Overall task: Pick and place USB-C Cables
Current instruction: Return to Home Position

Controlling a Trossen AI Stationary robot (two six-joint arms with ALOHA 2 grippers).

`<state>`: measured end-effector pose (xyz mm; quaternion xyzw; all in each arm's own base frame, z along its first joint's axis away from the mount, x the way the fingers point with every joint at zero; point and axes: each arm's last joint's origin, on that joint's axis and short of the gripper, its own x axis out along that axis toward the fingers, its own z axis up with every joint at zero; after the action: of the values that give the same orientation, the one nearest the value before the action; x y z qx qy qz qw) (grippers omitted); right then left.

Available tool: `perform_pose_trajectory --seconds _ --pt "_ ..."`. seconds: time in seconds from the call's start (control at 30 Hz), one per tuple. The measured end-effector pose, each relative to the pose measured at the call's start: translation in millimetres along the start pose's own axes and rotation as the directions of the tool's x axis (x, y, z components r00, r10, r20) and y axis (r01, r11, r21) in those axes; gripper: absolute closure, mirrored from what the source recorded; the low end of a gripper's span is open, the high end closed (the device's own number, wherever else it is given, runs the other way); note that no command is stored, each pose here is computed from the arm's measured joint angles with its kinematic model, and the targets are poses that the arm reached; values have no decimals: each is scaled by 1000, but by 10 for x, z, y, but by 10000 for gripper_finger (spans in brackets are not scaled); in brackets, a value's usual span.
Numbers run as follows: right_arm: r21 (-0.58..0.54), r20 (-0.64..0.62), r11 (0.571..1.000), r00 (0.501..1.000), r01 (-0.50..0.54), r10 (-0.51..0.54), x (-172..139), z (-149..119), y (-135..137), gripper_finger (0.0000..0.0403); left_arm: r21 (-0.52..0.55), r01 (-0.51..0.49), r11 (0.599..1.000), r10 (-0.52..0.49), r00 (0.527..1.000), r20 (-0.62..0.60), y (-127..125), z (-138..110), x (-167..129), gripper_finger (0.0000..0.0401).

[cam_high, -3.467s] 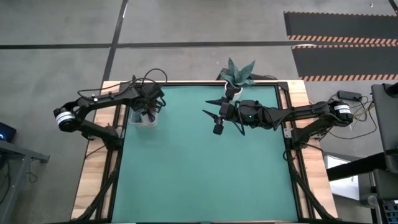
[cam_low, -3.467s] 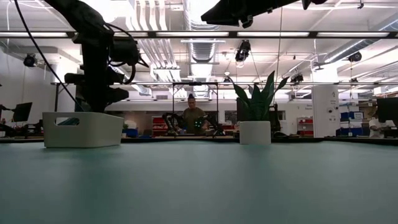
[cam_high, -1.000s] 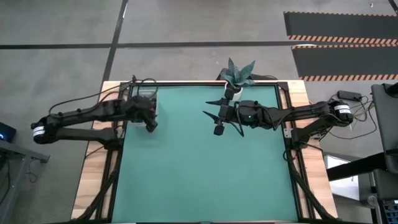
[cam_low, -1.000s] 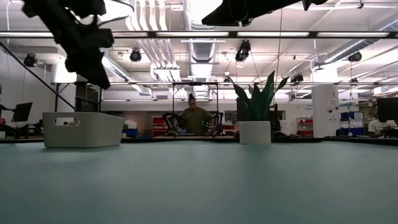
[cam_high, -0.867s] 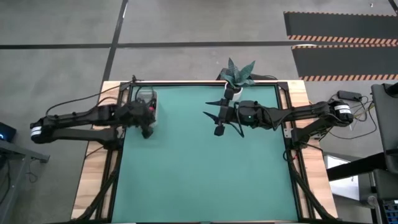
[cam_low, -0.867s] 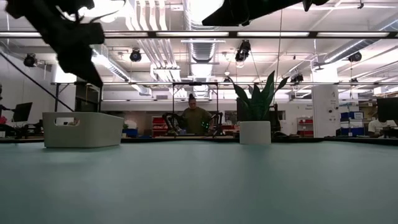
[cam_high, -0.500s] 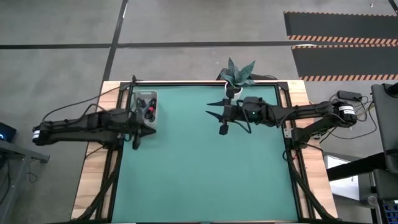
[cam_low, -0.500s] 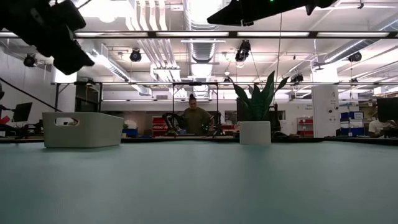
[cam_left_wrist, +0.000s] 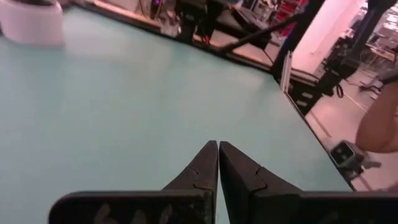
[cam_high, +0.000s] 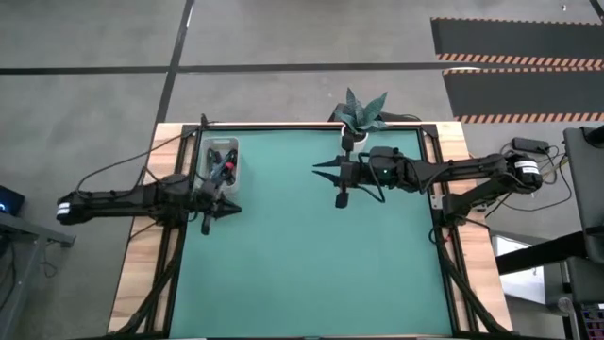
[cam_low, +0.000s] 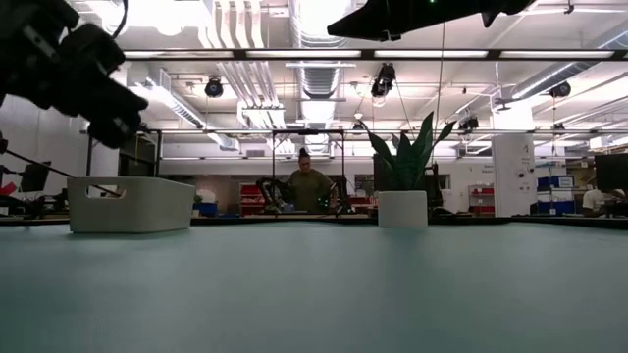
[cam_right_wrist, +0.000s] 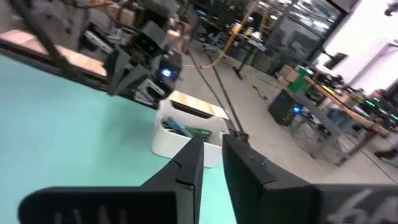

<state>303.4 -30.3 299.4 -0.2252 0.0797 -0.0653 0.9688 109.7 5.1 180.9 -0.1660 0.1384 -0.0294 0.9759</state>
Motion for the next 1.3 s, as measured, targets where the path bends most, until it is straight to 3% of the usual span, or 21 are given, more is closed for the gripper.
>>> perform_pose_trajectory --seconds 0.17,0.33,0.47,0.77,1.3 --pt "-11 35 998 997 -62 62 -42 -67 3 367 1 18 1000 -18 999 -36 43 -162 26 401" --pt "1 37 997 997 -72 72 -108 -197 43 376 100 110 989 -107 994 -38 16 -169 8 401" --pt "20 15 996 996 -84 84 -168 -306 95 376 160 126 979 -126 992 -8 7 -164 -19 401" --pt "47 91 998 995 -51 47 -383 -529 196 376 214 148 966 -163 985 55 0 -179 -55 401" --pt "116 187 993 982 -19 -3 -1025 -930 361 376 239 154 959 -189 974 128 0 -173 -43 401"
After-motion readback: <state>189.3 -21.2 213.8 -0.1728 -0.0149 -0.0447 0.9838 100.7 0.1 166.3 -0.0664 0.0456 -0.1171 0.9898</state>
